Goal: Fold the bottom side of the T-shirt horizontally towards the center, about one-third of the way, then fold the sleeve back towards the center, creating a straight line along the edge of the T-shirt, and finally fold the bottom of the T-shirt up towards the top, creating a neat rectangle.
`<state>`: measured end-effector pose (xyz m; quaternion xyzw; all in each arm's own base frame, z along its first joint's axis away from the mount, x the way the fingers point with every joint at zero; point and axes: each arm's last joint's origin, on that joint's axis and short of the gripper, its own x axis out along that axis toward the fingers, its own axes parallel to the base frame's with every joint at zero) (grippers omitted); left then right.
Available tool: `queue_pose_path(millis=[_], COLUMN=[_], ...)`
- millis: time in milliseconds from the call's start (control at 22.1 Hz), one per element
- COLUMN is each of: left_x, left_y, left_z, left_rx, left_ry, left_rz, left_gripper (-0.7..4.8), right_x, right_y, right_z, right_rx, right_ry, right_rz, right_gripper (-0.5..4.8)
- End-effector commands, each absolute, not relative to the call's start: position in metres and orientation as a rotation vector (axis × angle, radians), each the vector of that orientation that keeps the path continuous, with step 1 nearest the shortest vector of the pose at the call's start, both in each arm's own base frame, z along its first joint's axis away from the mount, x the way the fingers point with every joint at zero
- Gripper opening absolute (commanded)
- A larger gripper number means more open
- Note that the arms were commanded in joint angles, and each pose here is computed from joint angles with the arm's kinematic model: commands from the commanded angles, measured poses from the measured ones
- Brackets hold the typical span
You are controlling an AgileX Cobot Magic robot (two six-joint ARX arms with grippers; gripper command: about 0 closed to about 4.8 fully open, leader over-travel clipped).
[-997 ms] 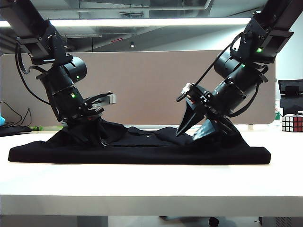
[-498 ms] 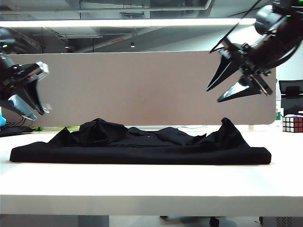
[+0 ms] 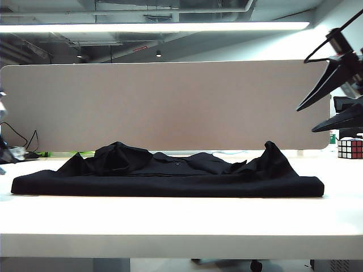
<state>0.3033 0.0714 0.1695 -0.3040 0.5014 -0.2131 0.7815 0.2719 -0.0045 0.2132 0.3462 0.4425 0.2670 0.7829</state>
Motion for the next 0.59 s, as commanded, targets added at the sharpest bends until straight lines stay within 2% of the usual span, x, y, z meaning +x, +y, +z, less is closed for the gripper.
queue_pose_path(millis=[45, 181, 362, 589], left_x=[0.29, 0.28, 0.277, 0.283], left_y=[0.079, 0.08, 0.079, 0.081], left_z=[0.17, 0.163, 0.157, 0.158], left_rx=[-0.703, -0.761, -0.739, -0.74], left_ry=[1.057, 1.104, 1.118, 1.063], left_rz=[-0.409, -0.378, -0.348, -0.339], left_gripper=[1.22, 1.53, 1.53, 1.53], right_x=[0.254, 0.238, 0.226, 0.218], right_y=[-0.007, -0.008, -0.007, -0.006], right_z=[0.21, 0.196, 0.176, 0.159], right_rx=[0.818, 0.931, 1.025, 1.1], right_ry=[0.929, 0.918, 0.914, 0.879], right_rz=[0.545, 0.512, 0.474, 0.436], right_gripper=[2.17, 2.26, 2.53, 2.54])
